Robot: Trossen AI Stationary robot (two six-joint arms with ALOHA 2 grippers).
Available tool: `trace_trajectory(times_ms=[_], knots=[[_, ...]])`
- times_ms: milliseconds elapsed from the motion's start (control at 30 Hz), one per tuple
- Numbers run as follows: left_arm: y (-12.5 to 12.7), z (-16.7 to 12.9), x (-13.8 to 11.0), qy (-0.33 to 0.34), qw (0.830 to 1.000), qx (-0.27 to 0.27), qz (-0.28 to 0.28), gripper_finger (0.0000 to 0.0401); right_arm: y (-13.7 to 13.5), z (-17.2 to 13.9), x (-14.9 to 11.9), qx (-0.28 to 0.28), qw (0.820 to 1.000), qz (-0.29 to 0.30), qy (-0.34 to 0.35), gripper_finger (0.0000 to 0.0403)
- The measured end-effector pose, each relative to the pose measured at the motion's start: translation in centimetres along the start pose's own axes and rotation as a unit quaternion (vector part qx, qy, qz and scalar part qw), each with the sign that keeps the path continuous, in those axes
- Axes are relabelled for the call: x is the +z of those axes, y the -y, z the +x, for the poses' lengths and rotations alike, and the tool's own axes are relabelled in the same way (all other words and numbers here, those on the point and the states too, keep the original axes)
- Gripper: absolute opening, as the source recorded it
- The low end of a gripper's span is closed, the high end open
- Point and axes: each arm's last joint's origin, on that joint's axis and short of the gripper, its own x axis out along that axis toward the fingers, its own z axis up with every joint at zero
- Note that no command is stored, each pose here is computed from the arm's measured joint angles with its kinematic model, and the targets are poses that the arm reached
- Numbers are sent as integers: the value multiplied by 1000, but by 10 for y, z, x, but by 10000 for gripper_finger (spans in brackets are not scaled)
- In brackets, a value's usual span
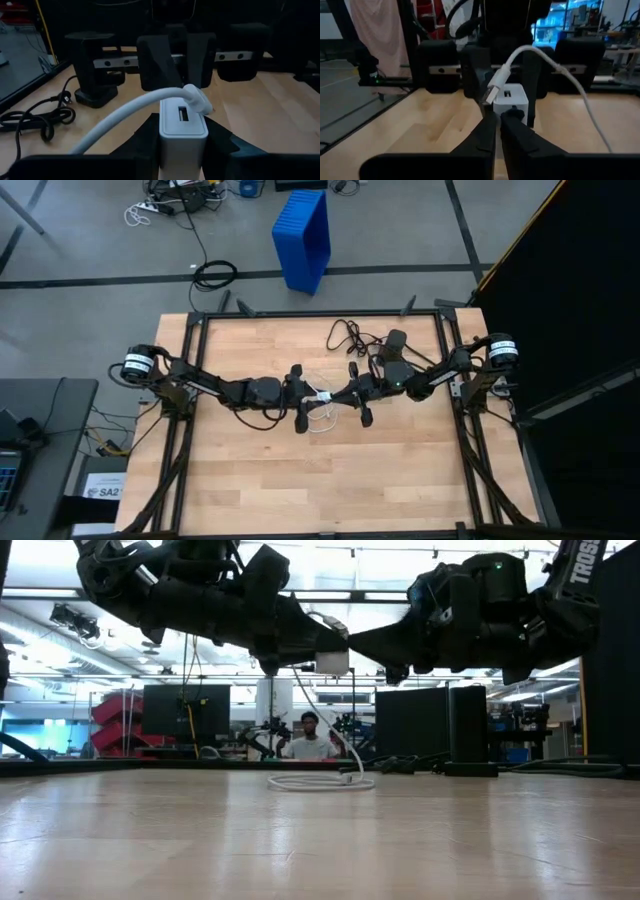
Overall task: Insert USB
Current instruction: Insert the white charger cable into the white charger adapter
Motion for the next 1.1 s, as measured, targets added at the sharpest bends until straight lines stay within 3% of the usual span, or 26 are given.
trace_trajectory(times_ms=[267,600,800,1100], knots=[[0,0,-7,-37,999,1,14,75,10,-4,-10,23,997,49,-54,65],[-1,-1,-14,-72,997,4,33,75,15,-2,20,16,999,46,-21,152],[-1,-1,-15,-75,997,4,34,75,14,30,38,20,988,38,-145,164],[-1,-1,-15,-77,996,4,35,75,13,39,50,24,985,35,-165,165]])
